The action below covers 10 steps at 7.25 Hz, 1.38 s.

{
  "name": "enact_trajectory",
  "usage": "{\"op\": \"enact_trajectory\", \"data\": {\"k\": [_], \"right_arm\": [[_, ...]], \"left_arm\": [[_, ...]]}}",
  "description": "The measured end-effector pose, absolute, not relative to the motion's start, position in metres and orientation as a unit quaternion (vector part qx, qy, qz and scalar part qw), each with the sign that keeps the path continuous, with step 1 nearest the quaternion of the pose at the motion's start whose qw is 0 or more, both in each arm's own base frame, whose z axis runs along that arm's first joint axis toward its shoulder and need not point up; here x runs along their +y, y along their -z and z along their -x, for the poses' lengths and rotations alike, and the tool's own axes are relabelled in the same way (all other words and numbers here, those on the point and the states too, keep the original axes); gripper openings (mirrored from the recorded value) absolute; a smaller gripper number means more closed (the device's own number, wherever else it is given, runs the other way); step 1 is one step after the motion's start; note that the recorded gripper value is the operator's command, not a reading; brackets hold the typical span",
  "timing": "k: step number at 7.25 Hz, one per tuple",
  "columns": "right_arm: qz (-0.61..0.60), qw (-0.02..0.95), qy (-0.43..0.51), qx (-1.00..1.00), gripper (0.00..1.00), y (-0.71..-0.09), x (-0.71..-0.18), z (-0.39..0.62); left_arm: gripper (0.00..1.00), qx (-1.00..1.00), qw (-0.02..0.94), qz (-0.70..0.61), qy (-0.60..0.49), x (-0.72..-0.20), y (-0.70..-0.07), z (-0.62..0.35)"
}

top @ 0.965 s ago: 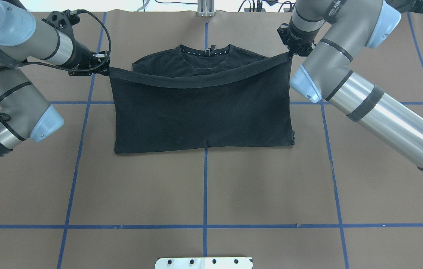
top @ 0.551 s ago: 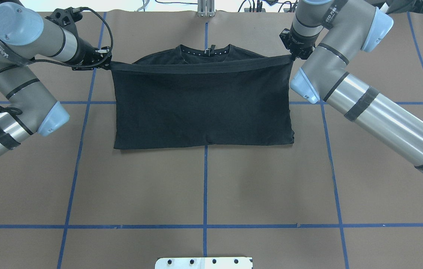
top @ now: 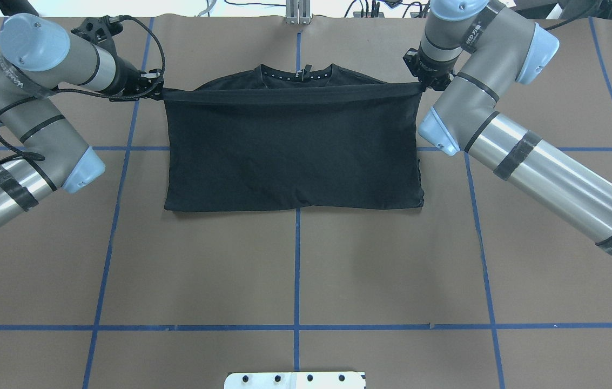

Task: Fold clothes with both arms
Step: 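Lower the folded hem near the collar and open both grippers, then move the right gripper down to the folded shirt's side edge nearest it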

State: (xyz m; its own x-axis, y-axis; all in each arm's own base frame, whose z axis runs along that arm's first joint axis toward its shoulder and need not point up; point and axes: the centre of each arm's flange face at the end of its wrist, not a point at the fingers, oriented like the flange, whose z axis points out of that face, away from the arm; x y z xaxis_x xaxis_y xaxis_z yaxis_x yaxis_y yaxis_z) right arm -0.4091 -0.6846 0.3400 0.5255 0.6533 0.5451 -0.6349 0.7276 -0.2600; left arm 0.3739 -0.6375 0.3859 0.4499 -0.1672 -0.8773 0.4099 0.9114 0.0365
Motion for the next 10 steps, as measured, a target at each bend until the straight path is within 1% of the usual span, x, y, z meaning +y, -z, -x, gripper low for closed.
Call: {"op": "enact_trajectory", "data": {"k": [4,5,6,7,8,9,10], "right_arm": [[0.004,0.873,-0.369,-0.32,0.0,-0.342,-0.697,0.421],[0.004,0.873,-0.369,-0.319,0.07,-0.342,-0.699,0.424],[0.003,0.874,-0.368,-0.316,0.31,-0.342,-0.699,0.427],[0.0,0.875,-0.368,-0.314,0.55,-0.342,-0.699,0.431],[-0.002,0.876,-0.366,-0.314,0.68,-0.34,-0.699,0.435],[-0.003,0.876,-0.365,-0.316,0.75,-0.336,-0.699,0.437],[-0.006,0.875,-0.364,-0.319,0.75,-0.331,-0.699,0.438]], "left_arm": [[0.0,0.491,0.842,-0.135,0.179,-0.642,-0.393,-0.375],[0.01,0.49,0.842,-0.136,0.179,-0.643,-0.393,-0.375],[0.25,0.49,0.842,-0.136,0.18,-0.643,-0.393,-0.375],[0.53,0.49,0.842,-0.135,0.18,-0.643,-0.394,-0.375],[0.59,0.489,0.843,-0.135,0.18,-0.643,-0.395,-0.374],[0.66,0.489,0.843,-0.135,0.181,-0.642,-0.396,-0.374],[0.66,0.49,0.842,-0.134,0.182,-0.642,-0.398,-0.373]]}}
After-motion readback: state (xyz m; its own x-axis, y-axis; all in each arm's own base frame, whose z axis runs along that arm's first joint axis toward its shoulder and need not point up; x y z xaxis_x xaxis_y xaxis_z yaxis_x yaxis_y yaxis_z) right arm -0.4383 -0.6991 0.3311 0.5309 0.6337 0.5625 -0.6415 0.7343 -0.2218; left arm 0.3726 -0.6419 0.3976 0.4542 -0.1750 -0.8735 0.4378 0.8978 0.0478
